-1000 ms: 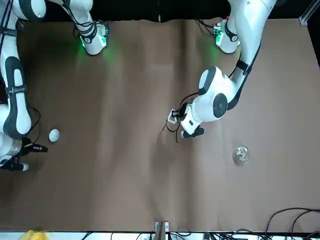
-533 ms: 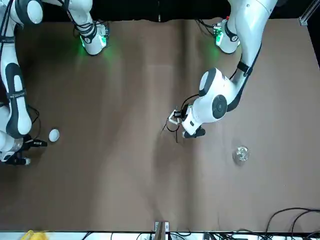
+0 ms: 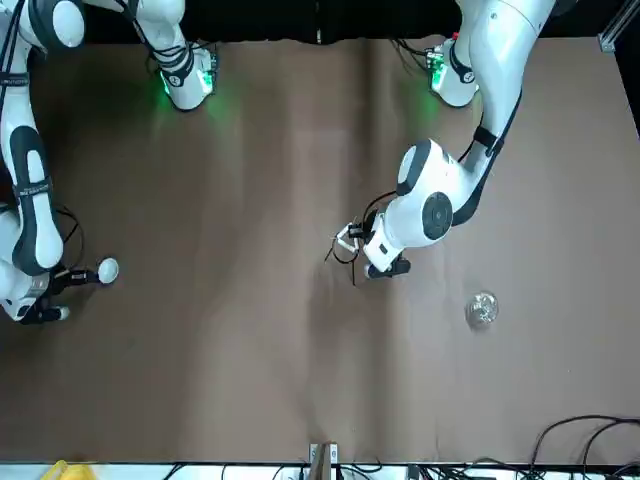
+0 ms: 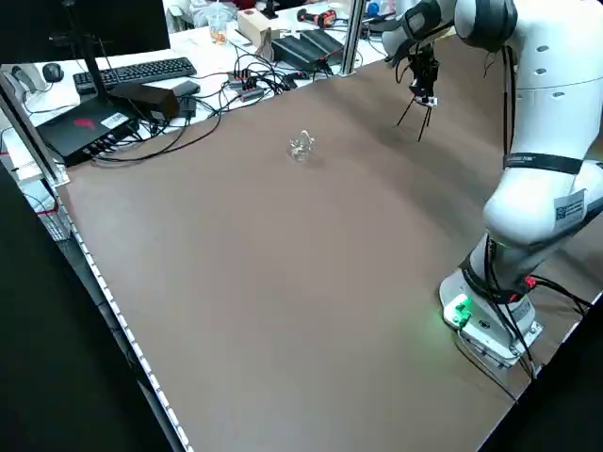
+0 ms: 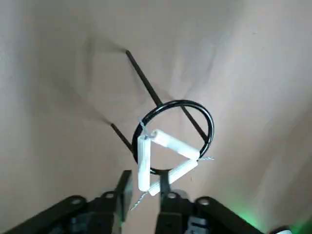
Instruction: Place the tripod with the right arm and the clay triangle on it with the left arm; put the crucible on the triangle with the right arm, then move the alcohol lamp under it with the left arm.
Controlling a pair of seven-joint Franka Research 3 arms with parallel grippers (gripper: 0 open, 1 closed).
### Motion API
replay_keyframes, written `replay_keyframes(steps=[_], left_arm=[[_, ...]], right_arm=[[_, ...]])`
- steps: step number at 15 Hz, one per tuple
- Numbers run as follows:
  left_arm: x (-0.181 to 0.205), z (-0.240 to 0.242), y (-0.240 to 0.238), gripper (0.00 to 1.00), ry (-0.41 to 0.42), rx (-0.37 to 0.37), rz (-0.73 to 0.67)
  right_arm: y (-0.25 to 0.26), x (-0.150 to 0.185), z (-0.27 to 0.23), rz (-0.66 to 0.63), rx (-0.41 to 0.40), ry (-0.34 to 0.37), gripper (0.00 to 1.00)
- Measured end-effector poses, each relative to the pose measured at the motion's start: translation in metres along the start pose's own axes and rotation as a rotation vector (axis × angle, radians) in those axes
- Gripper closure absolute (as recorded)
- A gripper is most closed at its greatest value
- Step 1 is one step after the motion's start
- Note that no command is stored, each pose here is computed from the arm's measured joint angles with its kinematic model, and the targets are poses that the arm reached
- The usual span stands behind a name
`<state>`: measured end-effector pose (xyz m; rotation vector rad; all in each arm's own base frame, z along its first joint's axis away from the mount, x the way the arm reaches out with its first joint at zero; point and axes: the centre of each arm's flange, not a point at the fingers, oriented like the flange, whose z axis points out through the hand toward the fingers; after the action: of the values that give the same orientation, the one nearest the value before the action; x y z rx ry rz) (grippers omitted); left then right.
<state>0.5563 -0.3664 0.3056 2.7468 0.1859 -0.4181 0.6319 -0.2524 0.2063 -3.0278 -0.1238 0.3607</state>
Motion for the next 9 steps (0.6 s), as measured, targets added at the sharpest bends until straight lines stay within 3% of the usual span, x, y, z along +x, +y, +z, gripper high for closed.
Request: replay_keyframes(steps=[2, 4, 5, 6, 9], left_arm=[[0.001, -0.001, 0.000, 0.56, 0.011, -0.005, 0.000], [0.002, -0.001, 0.000, 0.53, 0.015, -0.007, 0.000], [0.003, -0.003, 0.001, 0.45, 0.020, -0.010, 0.001], [0.004, -0.005, 0.002, 0.44, 0.026, -0.010, 0.004], [0.012, -0.026, 0.001, 0.20, 0.087, 0.011, 0.032]], right_arm=[[-0.001, -0.001, 0.003, -0.025, 0.005, -0.008, 0.56], [-0.004, -0.003, 0.010, -0.039, 0.013, -0.021, 0.56], [-0.009, -0.005, 0.017, -0.052, 0.023, -0.035, 0.56], [-0.012, -0.005, 0.021, -0.058, 0.027, -0.042, 0.56], [-0.015, -0.007, 0.026, -0.095, 0.038, -0.060, 0.56]])
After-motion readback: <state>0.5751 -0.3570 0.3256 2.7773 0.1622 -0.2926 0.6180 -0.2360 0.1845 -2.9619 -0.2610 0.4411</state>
